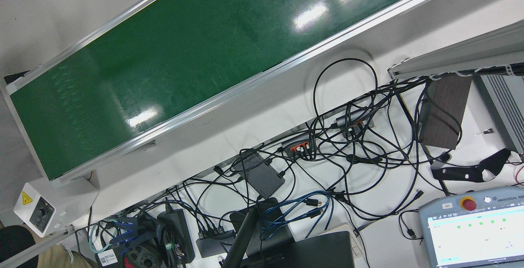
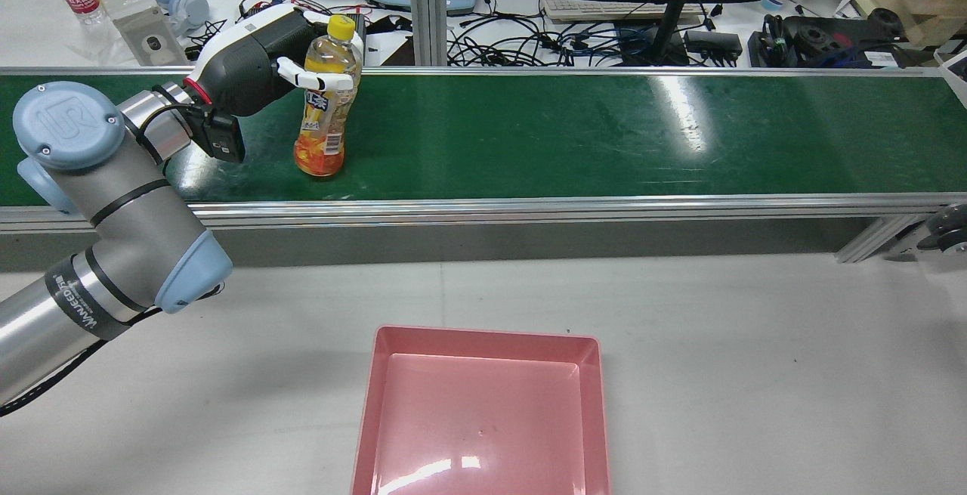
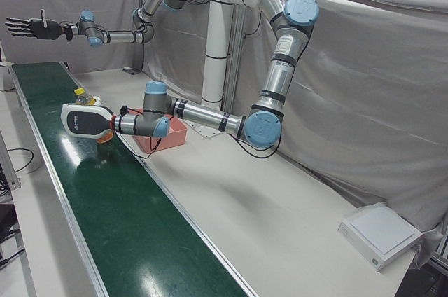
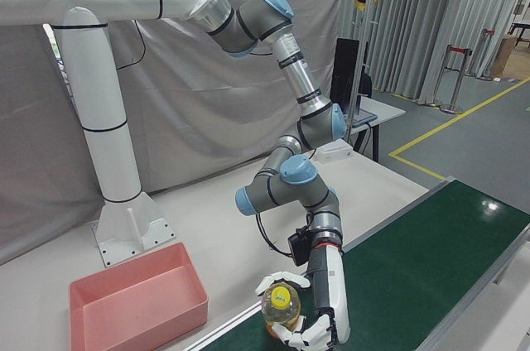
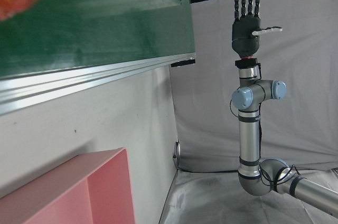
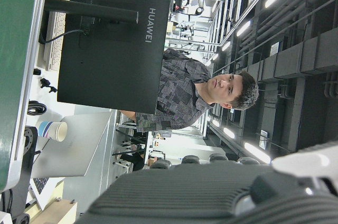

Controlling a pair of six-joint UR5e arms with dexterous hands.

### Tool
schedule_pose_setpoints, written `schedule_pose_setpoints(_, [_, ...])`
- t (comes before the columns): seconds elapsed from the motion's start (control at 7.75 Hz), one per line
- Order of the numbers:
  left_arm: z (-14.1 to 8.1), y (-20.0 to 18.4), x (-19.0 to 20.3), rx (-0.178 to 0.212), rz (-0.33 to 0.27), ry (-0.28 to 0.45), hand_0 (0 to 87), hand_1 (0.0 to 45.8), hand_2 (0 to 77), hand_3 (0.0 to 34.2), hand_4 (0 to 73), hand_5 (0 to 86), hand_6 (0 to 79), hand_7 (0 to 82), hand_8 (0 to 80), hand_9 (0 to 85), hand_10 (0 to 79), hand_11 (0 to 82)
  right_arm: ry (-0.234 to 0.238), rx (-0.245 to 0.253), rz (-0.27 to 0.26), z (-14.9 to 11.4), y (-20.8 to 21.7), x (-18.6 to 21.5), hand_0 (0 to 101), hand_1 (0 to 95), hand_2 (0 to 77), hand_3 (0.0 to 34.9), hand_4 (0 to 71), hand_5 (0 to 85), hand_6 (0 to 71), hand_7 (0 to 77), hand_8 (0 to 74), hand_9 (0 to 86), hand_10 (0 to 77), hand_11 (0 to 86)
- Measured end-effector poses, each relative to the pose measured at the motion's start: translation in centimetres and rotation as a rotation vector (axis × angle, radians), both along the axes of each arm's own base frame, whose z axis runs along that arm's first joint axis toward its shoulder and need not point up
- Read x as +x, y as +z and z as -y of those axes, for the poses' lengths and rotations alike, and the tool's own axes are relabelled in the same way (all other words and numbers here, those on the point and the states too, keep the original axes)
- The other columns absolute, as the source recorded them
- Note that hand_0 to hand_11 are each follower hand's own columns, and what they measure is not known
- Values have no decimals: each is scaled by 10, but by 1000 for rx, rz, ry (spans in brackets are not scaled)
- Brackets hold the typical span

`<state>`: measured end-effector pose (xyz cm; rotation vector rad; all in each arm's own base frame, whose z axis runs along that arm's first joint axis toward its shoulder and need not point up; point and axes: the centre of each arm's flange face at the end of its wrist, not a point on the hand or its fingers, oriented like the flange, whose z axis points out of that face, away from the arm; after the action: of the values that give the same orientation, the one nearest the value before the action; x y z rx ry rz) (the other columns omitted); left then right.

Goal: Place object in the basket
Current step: 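Close the left hand around the bottle's upper body, then lift the bottle off the belt and carry it over the pink tray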

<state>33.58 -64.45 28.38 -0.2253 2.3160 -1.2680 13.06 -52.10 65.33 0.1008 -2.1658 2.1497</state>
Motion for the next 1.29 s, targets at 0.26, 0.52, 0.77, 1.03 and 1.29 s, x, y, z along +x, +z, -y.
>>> schedule_pose_setpoints(0.26, [-24,-41,33,50,-44,58,492,0,333,0,589,409,687,742,698,687,704,693,0,0,0,0,0,0,1,0,5,3,0,0,0,5,0,0,0,0])
schedule_pose_setpoints(0.52, [-65,-88,62,118,-111,131,493,5,387,0,589,409,698,774,698,714,704,698,0,0,0,0,0,0,3,0,5,2,0,0,0,5,0,0,0,0])
schedule_pose_setpoints(0.77, [-99,-116,69,167,-164,175,495,5,393,0,589,409,698,774,698,714,698,698,0,1,0,0,-1,0,3,0,5,3,0,0,0,5,0,0,0,0])
schedule_pose_setpoints(1.03, [-137,-120,104,182,-184,247,495,5,393,0,589,415,682,774,698,725,682,698,1,0,1,0,0,0,3,0,5,3,0,0,0,5,0,0,0,0])
schedule_pose_setpoints(1.29, [-186,-114,150,204,-180,325,493,5,393,0,589,415,676,774,698,731,671,698,1,1,1,0,0,1,3,0,5,3,0,0,0,5,0,0,0,0])
